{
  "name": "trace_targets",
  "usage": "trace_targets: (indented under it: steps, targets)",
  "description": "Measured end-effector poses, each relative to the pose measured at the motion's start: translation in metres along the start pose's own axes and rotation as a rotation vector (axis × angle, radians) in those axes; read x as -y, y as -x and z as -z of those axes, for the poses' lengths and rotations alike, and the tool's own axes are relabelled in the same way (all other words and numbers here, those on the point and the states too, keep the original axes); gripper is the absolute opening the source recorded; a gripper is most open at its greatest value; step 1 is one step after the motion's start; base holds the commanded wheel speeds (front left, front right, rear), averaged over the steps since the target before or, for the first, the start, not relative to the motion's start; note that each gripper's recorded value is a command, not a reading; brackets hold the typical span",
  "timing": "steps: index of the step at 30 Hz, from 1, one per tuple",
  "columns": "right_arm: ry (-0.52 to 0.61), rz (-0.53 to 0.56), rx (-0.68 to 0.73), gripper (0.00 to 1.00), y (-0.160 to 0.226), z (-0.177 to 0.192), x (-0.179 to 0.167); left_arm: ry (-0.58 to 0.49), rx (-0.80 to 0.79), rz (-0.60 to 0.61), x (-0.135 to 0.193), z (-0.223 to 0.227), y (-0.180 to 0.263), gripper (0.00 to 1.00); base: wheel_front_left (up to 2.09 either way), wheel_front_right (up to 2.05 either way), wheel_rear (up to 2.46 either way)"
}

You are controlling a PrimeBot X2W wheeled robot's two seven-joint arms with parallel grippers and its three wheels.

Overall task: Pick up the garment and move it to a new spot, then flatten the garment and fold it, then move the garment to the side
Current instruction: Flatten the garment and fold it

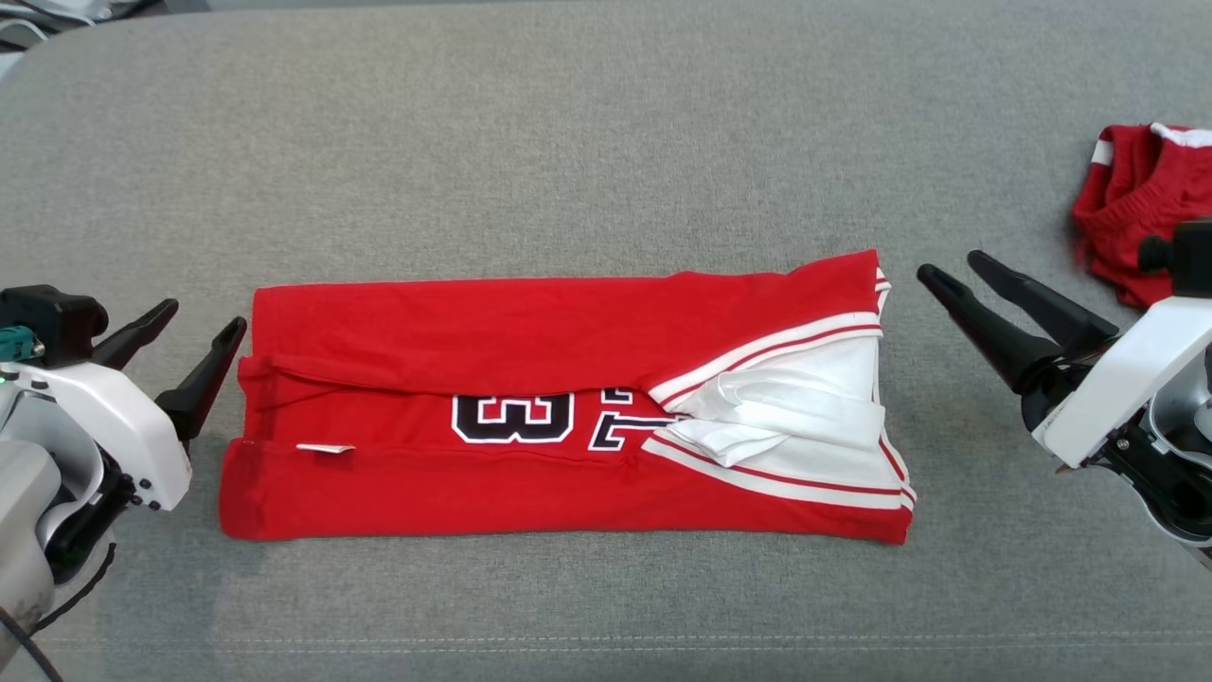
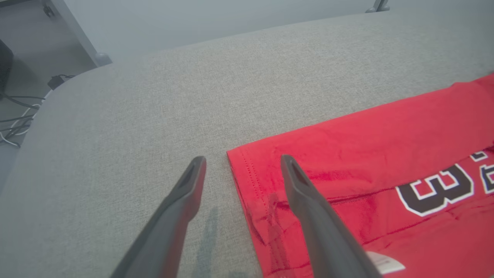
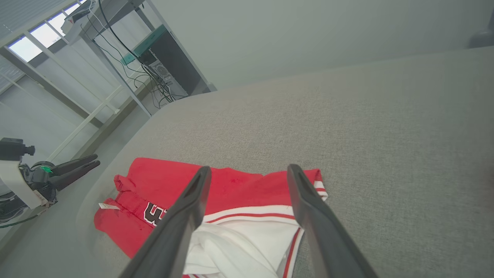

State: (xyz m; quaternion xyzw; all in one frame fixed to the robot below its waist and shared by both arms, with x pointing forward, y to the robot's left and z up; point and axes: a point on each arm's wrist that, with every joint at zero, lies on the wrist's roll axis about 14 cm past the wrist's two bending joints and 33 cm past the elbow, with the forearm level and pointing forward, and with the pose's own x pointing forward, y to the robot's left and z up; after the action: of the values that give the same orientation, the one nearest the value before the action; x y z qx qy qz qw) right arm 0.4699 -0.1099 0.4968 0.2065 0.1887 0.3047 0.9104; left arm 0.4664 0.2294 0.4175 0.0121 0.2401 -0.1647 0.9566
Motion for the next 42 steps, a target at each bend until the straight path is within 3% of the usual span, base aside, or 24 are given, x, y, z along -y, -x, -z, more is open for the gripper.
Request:
trace_targets:
  steps: [7, 16, 32, 42]
  targets:
    - [0.066, 0.081, 0.121, 1.00, 0.000, -0.016, 0.016, 0.029, 0.142, -0.091, -0.009, -0.035, 0.012, 1.00, 0.00, 0.00, 0.00]
    - [0.089, 0.145, 0.243, 1.00, -0.003, -0.027, 0.020, 0.107, 0.237, -0.163, -0.002, -0.028, 0.031, 1.00, 0.00, 0.00, 0.00]
    - [-0.030, 0.263, 0.128, 1.00, -0.001, 0.064, 0.032, 0.225, 0.330, -0.268, 0.011, 0.001, 0.062, 1.00, 0.00, 0.00, 0.00]
    - [-0.104, 0.311, 0.012, 1.00, -0.014, 0.108, 0.038, 0.226, 0.344, -0.296, 0.010, 0.009, 0.070, 1.00, 0.00, 0.00, 0.00]
